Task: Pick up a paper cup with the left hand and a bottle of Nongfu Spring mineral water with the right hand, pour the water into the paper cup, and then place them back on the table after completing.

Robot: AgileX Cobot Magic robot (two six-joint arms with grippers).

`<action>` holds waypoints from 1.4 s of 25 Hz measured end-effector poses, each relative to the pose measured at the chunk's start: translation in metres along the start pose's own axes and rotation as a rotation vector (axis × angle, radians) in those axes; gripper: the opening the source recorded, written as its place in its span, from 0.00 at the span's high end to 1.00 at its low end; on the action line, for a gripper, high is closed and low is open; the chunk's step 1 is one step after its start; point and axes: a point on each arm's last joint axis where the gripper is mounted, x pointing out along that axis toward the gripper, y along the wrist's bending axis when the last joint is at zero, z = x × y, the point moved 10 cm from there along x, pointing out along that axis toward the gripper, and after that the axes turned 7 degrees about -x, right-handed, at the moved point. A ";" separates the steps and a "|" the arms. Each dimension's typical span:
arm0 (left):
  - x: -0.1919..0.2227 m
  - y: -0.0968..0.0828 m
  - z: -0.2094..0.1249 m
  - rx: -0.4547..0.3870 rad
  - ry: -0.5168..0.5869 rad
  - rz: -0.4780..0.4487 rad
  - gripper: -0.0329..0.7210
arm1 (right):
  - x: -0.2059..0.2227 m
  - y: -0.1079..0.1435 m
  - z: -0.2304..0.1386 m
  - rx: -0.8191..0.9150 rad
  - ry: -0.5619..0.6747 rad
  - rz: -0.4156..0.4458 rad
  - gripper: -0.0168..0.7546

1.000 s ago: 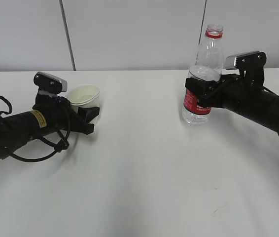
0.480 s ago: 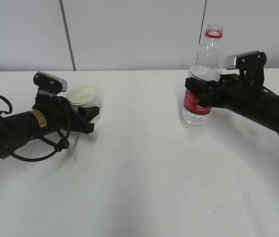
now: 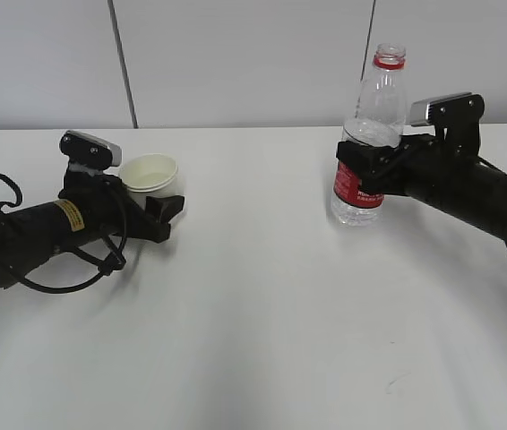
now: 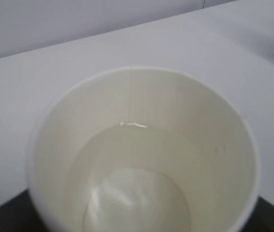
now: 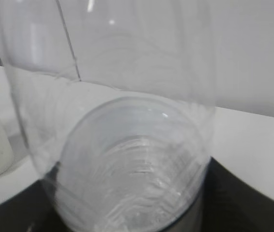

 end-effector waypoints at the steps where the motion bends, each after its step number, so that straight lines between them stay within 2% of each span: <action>1: 0.000 0.000 0.000 0.000 -0.002 0.000 0.29 | 0.000 0.000 0.000 0.000 0.000 0.000 0.41; 9: -0.001 -0.001 0.006 -0.014 -0.038 -0.002 0.19 | 0.000 0.000 0.000 0.000 -0.002 0.001 0.41; 18: -0.024 -0.009 0.014 -0.044 -0.066 0.006 0.19 | 0.000 0.000 0.001 0.001 -0.003 0.001 0.41; 27: -0.050 -0.018 0.005 -0.079 -0.050 0.014 0.19 | 0.000 -0.002 0.000 -0.012 0.001 -0.011 0.41; 35: -0.056 -0.021 0.002 -0.089 -0.051 0.012 0.19 | 0.004 -0.006 -0.029 0.018 0.047 -0.037 0.41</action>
